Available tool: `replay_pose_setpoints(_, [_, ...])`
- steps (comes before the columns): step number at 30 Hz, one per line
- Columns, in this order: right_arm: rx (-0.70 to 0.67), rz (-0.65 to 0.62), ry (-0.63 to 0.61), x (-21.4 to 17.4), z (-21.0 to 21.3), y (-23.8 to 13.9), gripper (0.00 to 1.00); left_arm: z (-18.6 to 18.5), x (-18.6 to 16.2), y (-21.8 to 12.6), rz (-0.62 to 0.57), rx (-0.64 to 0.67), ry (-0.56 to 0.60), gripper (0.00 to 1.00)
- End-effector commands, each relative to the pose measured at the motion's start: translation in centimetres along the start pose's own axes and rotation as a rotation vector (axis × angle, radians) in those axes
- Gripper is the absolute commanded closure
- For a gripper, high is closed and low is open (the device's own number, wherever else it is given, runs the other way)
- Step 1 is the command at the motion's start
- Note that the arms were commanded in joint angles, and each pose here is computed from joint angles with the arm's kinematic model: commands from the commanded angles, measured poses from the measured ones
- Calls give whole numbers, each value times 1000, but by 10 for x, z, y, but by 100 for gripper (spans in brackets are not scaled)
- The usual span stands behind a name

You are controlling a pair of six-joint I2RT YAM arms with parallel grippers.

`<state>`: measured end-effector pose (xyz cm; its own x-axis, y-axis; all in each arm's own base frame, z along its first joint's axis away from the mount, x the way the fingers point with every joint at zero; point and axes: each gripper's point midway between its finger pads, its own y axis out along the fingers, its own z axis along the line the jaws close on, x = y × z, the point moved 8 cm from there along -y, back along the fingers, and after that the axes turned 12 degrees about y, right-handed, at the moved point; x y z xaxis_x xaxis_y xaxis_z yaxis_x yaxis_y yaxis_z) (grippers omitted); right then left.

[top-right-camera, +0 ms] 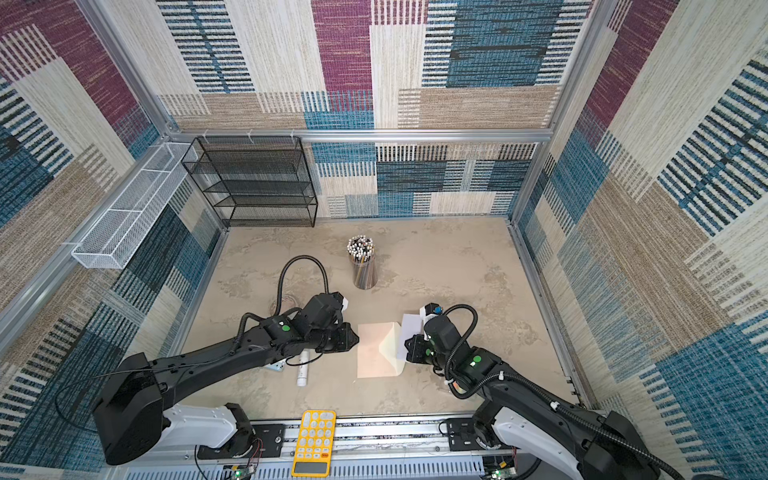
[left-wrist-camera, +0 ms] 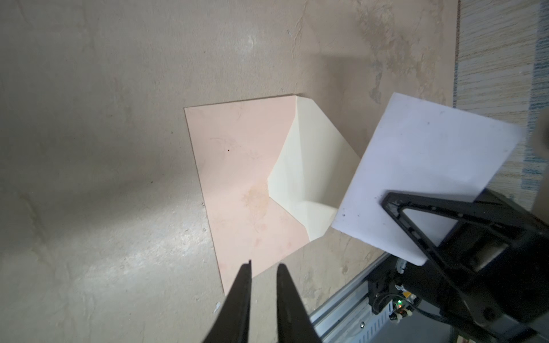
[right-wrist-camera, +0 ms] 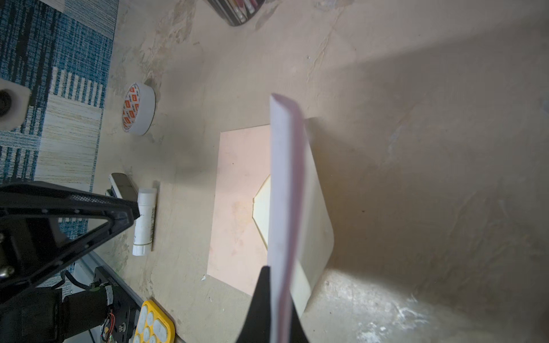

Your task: Place the letter into the envelope and seal it

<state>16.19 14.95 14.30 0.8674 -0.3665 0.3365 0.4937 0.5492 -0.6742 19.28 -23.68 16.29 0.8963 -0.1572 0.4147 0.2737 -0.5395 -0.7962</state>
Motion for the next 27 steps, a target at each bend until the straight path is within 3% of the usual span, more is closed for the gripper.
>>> replay_pose_setpoints(1, [28, 17, -11, 1, 5, 3, 100, -4, 5, 9, -9, -17, 35, 83])
replay_pose_setpoints(27, [-64, 83, -108, 2, -10, 21, 100, 13, 6, 55, 119, 19, 12, 88])
